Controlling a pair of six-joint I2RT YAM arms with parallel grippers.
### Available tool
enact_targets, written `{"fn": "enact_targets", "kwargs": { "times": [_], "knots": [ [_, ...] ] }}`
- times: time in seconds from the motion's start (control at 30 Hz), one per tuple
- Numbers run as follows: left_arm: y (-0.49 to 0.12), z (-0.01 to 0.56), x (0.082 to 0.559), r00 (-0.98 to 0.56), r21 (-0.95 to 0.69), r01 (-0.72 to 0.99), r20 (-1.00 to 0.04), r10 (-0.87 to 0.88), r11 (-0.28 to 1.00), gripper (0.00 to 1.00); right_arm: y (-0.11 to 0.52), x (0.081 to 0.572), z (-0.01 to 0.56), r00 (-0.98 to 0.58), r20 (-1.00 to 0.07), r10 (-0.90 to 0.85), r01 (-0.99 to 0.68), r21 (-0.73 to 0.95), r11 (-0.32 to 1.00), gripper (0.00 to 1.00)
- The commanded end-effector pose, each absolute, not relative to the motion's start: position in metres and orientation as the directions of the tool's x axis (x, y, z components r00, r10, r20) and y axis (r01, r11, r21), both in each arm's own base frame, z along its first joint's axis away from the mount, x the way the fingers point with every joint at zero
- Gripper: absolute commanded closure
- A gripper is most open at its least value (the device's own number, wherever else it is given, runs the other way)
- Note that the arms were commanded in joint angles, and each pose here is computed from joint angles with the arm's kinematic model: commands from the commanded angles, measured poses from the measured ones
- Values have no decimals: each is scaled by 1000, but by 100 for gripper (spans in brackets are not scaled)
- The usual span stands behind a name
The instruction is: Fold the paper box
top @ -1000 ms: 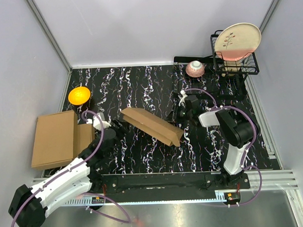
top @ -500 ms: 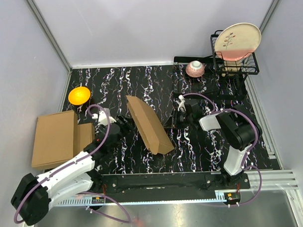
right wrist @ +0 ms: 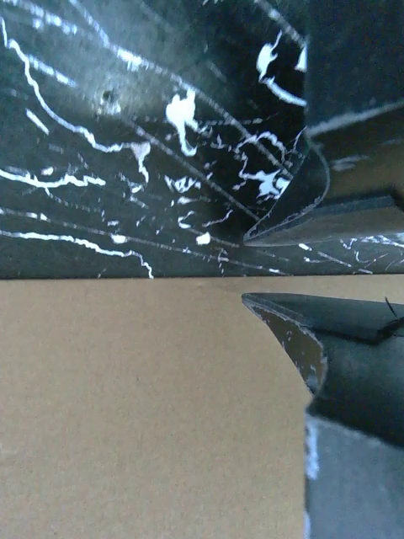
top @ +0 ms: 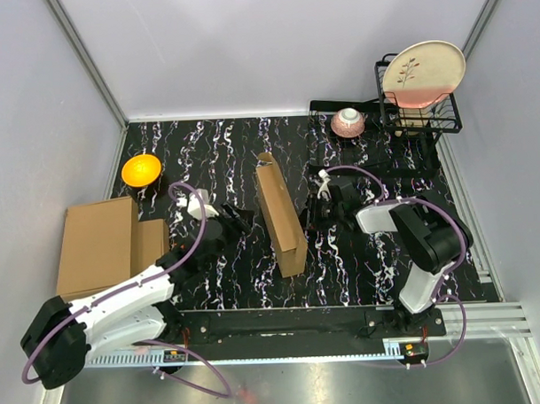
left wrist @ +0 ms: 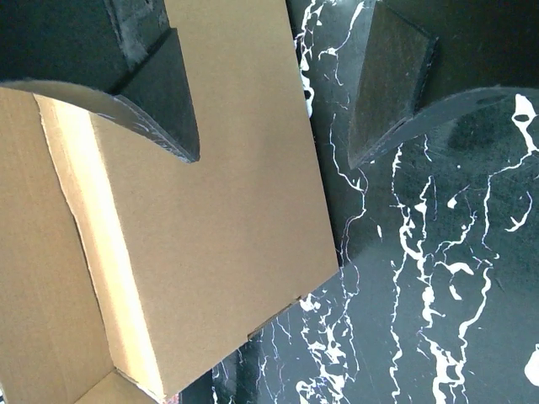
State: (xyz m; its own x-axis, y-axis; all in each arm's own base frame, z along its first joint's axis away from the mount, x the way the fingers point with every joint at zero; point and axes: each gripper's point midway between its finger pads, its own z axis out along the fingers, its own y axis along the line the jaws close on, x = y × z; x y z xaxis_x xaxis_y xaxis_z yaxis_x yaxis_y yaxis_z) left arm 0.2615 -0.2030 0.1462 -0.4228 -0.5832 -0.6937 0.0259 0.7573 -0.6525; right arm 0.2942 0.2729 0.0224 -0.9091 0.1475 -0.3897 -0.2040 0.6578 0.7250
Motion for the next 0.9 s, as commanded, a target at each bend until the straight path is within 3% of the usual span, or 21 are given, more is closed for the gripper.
{"fn": "enact_targets", "kwargs": {
  "times": [0.0, 0.33, 0.53, 0.67, 0.87],
  "knots": [
    [-205, 173, 266, -375, -687, 62, -689, -621, 724, 26, 258, 299, 28, -882, -446, 152, -198, 643, 740, 64],
    [-187, 176, 265, -338, -648, 19, -720, -605, 761, 24, 239, 345, 72, -781, -584, 222, -211, 580, 787, 62],
    [-128, 183, 267, -243, -610, -111, -749, -617, 785, 21, 268, 396, 122, -760, -572, 308, -297, 728, 618, 63],
    [-98, 181, 269, -214, -634, -149, -729, -650, 759, 21, 297, 417, 133, -833, -493, 250, -364, 829, 424, 67],
    [-93, 175, 269, -238, -635, -171, -715, -657, 753, 20, 318, 421, 127, -880, -457, 128, -407, 866, 289, 68]
  ]
}}
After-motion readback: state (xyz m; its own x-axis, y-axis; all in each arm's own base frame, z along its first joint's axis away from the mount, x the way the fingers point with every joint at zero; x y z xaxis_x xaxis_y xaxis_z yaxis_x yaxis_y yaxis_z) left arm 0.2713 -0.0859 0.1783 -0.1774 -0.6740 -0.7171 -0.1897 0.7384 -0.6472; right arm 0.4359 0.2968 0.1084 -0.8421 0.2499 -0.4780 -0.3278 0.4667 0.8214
